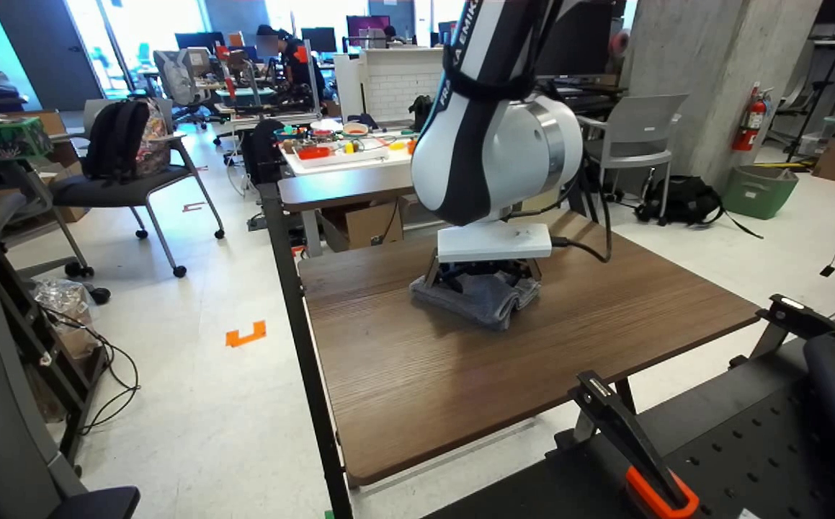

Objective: Move the cloth to the right

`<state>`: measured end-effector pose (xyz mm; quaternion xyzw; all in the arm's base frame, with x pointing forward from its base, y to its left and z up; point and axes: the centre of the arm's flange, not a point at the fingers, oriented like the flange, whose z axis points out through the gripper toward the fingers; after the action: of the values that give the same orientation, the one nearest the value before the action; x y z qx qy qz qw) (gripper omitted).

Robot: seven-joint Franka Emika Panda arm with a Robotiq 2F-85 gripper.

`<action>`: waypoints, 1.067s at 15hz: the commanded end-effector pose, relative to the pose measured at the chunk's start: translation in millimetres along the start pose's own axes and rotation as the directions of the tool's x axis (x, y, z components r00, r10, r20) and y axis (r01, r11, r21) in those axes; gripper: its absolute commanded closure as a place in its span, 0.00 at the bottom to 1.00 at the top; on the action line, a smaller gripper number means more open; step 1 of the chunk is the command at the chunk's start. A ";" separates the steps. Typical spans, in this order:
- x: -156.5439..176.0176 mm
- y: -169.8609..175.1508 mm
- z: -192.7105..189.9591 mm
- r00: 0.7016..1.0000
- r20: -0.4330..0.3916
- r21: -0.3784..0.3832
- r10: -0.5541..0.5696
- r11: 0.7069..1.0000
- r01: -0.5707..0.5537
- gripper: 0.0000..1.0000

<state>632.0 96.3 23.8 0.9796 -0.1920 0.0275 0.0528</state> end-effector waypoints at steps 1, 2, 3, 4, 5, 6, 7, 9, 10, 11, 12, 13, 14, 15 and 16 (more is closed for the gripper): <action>-20.6 -38.1 6.0 0.999 -0.003 -0.030 -0.033 0.999 0.033 0.00; -26.5 -45.4 2.2 0.999 -0.005 -0.024 -0.042 0.999 0.042 0.00; -30.8 -50.2 -1.9 0.999 -0.009 -0.019 -0.046 0.999 0.046 0.00; -32.9 -53.6 -6.1 0.999 -0.011 -0.014 -0.047 0.999 0.047 0.00; -33.7 -55.2 -11.3 0.999 -0.006 -0.009 -0.052 0.999 0.052 0.00; -32.0 -54.7 -18.2 0.999 -0.010 0.003 -0.046 0.999 0.046 0.00; -30.6 -53.5 -25.4 0.999 -0.004 0.009 -0.041 0.999 0.041 0.00; -31.4 -47.5 -49.2 0.999 -0.004 0.044 -0.033 0.998 0.033 0.00; -35.8 -43.7 -65.4 1.000 -0.016 0.056 -0.021 0.998 0.022 0.00; -36.4 -39.7 -75.0 1.000 -0.012 0.044 -0.021 0.999 0.022 0.00; -38.6 -32.1 -79.3 0.999 0.020 0.010 -0.029 1.000 0.029 0.00; -37.5 -25.3 -73.0 0.998 0.047 -0.032 -0.038 0.999 0.040 0.00; -28.5 -44.4 -58.7 0.999 0.004 0.017 -0.033 0.999 0.033 0.00; -30.2 -38.0 -61.7 0.999 0.025 -0.003 -0.033 0.999 0.033 0.00; -31.1 -33.7 -63.3 0.999 0.033 -0.011 -0.031 0.999 0.031 0.00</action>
<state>613.8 146.0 81.2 0.9824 -0.1778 0.0092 0.0560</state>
